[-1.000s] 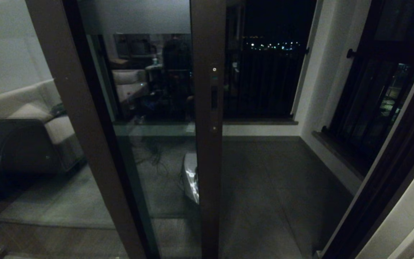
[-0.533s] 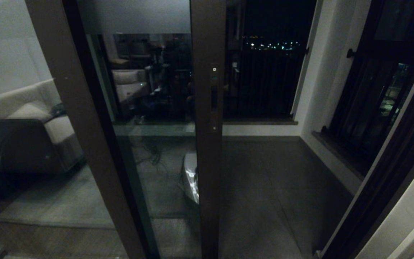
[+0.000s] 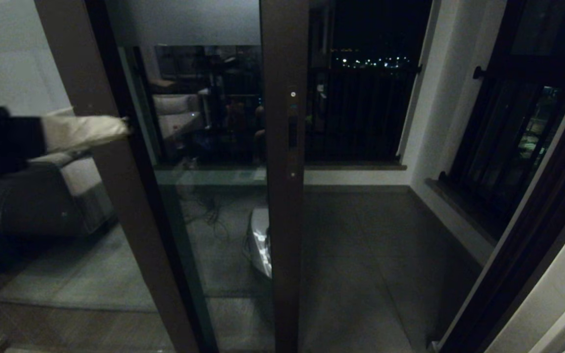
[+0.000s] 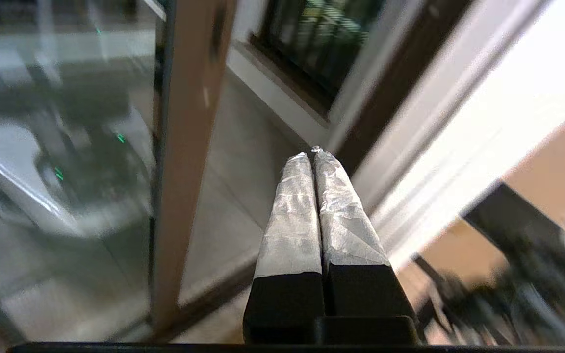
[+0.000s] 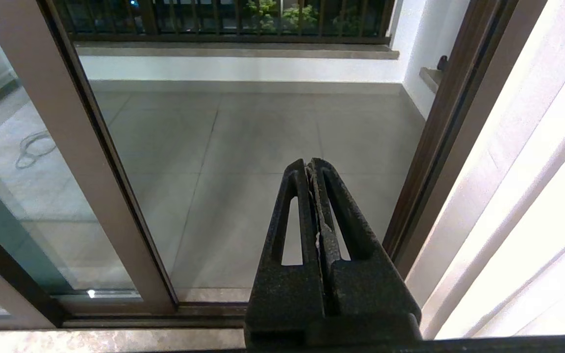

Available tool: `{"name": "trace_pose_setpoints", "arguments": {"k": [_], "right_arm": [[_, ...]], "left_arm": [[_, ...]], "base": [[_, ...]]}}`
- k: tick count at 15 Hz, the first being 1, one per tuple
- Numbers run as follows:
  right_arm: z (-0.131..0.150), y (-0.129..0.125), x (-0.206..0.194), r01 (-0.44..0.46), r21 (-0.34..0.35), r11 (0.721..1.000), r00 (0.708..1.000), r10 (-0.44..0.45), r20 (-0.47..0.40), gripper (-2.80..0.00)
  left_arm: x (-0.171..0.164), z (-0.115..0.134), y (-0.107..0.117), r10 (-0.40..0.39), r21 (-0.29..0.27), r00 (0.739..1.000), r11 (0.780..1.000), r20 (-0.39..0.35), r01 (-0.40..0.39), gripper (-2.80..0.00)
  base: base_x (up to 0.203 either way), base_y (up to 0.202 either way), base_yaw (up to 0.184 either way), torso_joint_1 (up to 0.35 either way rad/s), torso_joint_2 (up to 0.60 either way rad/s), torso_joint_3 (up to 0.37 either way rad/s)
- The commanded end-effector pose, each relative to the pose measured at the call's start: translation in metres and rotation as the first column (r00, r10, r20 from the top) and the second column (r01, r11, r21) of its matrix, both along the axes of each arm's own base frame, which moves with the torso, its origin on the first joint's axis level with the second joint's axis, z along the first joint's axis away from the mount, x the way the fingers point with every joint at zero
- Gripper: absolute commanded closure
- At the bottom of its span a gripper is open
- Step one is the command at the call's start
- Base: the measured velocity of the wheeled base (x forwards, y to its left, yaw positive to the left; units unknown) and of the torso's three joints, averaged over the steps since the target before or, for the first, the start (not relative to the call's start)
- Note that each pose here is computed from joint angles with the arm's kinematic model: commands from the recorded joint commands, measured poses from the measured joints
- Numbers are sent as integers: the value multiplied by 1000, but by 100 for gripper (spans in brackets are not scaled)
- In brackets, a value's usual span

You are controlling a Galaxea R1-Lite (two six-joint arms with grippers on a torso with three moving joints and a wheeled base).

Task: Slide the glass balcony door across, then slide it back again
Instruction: Open the slid door

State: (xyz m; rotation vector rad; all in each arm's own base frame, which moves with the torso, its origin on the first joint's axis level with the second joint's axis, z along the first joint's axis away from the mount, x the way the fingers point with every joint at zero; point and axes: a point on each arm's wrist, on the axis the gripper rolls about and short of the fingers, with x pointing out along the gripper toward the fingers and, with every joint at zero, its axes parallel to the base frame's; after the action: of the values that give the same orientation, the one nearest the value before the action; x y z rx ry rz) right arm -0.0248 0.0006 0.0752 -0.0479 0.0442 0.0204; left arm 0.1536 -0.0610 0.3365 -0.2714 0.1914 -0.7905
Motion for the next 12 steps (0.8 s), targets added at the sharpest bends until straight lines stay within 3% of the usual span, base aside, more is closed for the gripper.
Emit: {"name": "trace_pose_setpoints", "arguments": {"k": [1,3,4,7,10,12], "right_arm": [[0,0,0,-1,-1,1000,1000,1,-1,0],[0,0,0,-1,-1,1000,1000,1,-2,0],[0,0,0,-1,-1,1000,1000,1,-2,0],[0,0,0,-1,-1,1000,1000,1,-1,0],[0,0,0,-1,-1,1000,1000,1,-1,0],[0,0,0,-1,-1,1000,1000,1,-1,0]], "left_arm": [[58,10,-63,81,40,996,996,-27,-79,0],[66,22,-99,61,58,998,997,-34,-59,0],[76,16,-116,54,90,997,995,-63,-49,0],[98,13,-149,35,118,998,993,-55,-28,0],[109,-10,-179,-8,168,996,986,-88,23,0],[127,-21,-199,-15,184,998,983,-63,27,0]], "base": [[0,0,0,0,0,0],[0,0,0,0,0,0],[0,0,0,0,0,0],[0,0,0,0,0,0],[0,0,0,0,0,0],[0,0,0,0,0,0]]}}
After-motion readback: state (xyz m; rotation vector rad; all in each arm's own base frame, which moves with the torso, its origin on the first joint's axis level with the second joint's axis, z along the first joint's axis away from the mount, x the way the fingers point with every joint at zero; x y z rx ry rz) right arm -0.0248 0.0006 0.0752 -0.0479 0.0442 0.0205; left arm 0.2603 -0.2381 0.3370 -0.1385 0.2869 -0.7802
